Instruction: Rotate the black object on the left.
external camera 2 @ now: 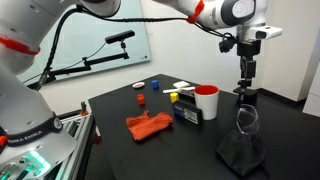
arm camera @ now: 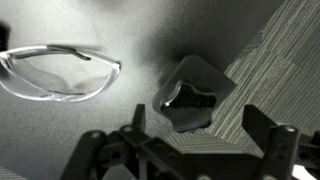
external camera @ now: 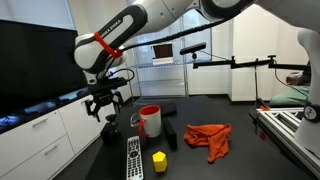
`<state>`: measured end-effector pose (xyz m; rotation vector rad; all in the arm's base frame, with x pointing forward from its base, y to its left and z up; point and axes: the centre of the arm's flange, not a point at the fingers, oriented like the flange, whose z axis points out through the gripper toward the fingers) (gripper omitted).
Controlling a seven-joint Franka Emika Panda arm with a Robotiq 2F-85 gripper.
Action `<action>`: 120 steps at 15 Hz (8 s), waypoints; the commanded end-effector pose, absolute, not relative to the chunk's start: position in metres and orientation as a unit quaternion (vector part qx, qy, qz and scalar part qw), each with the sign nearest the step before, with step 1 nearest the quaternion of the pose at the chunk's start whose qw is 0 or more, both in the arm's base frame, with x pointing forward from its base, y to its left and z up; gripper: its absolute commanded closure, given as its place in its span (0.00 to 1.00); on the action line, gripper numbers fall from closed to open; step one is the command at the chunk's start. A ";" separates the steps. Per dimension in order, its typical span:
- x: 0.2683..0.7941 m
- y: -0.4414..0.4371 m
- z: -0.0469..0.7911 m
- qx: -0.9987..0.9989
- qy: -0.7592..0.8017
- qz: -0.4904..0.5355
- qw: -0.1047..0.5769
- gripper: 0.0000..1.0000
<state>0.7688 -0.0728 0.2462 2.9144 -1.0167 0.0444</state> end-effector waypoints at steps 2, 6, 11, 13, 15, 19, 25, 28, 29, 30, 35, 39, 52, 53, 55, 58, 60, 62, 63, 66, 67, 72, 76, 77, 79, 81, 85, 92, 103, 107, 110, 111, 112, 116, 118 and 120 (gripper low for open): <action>0.779 -0.072 0.250 0.943 -0.332 0.012 0.039 0.00; 0.778 -0.072 0.246 0.943 -0.332 0.009 0.039 0.00; 0.778 -0.073 0.247 0.944 -0.327 0.013 0.042 0.50; 0.778 -0.073 0.251 0.948 -0.314 0.021 0.045 0.65; 0.778 -0.073 0.256 0.952 -0.300 0.028 0.052 0.74; 0.776 -0.073 0.260 0.969 -0.238 0.024 0.061 0.74; 0.773 -0.079 0.258 0.994 -0.095 -0.016 0.052 0.74; 0.778 -0.094 0.257 0.998 -0.027 -0.023 0.050 0.74; 0.779 -0.098 0.258 0.998 -0.005 -0.024 0.050 0.74; 0.783 -0.105 0.257 0.998 0.017 -0.024 0.050 0.74; 0.784 -0.112 0.258 0.993 0.097 -0.025 0.061 0.74; 0.768 -0.109 0.267 0.998 0.022 -0.002 0.059 0.17; 0.753 -0.087 0.289 0.971 -0.230 -0.002 0.065 0.00; 0.751 -0.080 0.285 0.970 -0.236 -0.007 0.066 0.00; 0.749 -0.068 0.276 0.967 -0.246 -0.015 0.066 0.00; 0.747 -0.057 0.271 0.967 -0.247 -0.012 0.067 0.00; 0.747 -0.055 0.272 0.967 -0.247 -0.007 0.066 0.00; 0.752 -0.054 0.272 0.969 -0.240 0.006 0.064 0.00; 0.756 -0.054 0.272 0.969 -0.239 0.009 0.065 0.00; 0.761 -0.053 0.271 0.968 -0.241 0.012 0.064 0.00; 0.762 -0.053 0.270 0.968 -0.241 0.010 0.063 0.00; 0.767 -0.056 0.264 0.967 -0.248 0.004 0.066 0.00; 0.774 -0.065 0.260 0.964 -0.258 0.007 0.069 0.00; 0.775 -0.067 0.261 0.963 -0.260 0.007 0.069 0.00; 0.779 -0.068 0.260 0.963 -0.262 0.011 0.069 0.00; 0.784 -0.067 0.257 0.964 -0.257 0.009 0.064 0.00; 0.790 -0.064 0.249 0.965 -0.254 0.010 0.065 0.00; 0.798 -0.062 0.241 0.965 -0.253 0.016 0.064 0.27; 0.799 -0.070 0.248 0.967 -0.246 0.025 0.063 0.85; 0.798 -0.070 0.248 0.967 -0.245 0.025 0.062 0.85; 0.798 -0.072 0.249 0.977 -0.203 0.003 0.062 0.85; 0.799 -0.073 0.250 0.984 -0.169 -0.010 0.064 0.85; 0.800 -0.075 0.250 0.987 -0.145 -0.015 0.064 0.85; 0.803 -0.078 0.252 0.996 -0.059 -0.027 0.066 0.85; 0.804 -0.078 0.252 0.997 -0.021 -0.032 0.069 0.85; 0.806 -0.076 0.253 0.996 0.011 -0.033 0.079 0.85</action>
